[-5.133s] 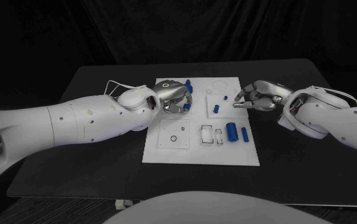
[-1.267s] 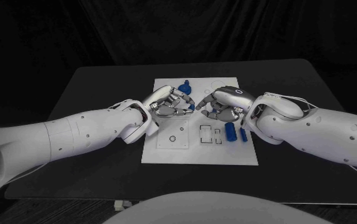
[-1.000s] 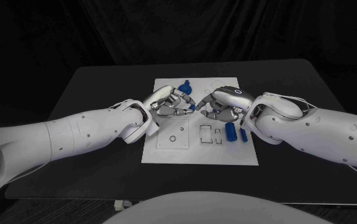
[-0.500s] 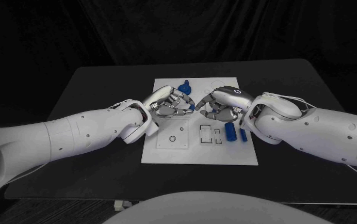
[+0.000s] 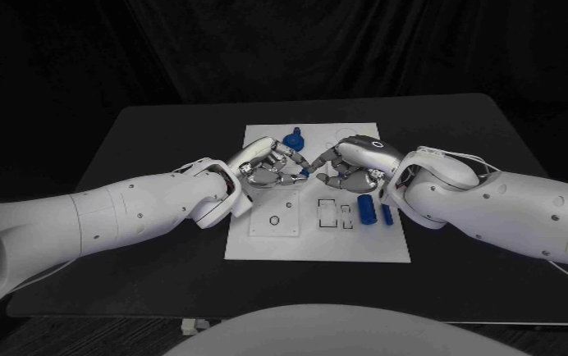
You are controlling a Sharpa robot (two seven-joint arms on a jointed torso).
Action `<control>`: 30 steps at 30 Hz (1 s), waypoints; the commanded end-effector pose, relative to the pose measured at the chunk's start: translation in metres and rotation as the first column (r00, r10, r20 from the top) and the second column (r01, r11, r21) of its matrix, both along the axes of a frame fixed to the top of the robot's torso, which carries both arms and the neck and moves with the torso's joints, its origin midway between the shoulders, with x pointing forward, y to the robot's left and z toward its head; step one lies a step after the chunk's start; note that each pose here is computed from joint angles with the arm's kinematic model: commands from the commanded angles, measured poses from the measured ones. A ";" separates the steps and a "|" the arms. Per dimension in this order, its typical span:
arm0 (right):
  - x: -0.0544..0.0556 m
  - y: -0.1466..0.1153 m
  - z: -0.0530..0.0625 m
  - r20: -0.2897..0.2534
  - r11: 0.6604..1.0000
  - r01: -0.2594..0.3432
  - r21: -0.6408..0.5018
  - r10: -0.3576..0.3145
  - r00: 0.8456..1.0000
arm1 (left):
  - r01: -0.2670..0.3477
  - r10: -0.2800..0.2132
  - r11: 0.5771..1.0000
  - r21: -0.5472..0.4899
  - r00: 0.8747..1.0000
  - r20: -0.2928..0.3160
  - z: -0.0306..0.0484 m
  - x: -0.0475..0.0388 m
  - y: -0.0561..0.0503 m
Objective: Assemble the parts on the task board
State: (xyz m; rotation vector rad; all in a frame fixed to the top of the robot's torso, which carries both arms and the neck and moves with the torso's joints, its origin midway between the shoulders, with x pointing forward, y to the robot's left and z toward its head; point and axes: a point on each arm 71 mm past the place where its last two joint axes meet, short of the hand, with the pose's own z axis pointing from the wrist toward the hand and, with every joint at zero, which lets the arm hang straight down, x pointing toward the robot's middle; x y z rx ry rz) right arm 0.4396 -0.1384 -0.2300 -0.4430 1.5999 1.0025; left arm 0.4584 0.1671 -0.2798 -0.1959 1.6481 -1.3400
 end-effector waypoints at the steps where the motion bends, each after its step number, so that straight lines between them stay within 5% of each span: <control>1: -0.001 0.001 0.001 0.017 1.000 -0.002 0.019 0.002 1.000 | 0.014 -0.014 1.000 -0.010 1.000 -0.018 -0.0005 -0.0012 -0.003; 18: -0.002 -0.009 0.004 0.041 0.999 0.004 0.047 -0.006 0.999 | -0.002 0.002 1.000 -0.006 1.000 -0.011 -0.0002 -0.0010 0.002; 30: -0.008 -0.047 0.013 0.075 0.992 0.071 0.105 -0.079 0.994 | -0.080 0.082 0.995 0.063 0.996 -0.028 -0.0035 0.0046 0.014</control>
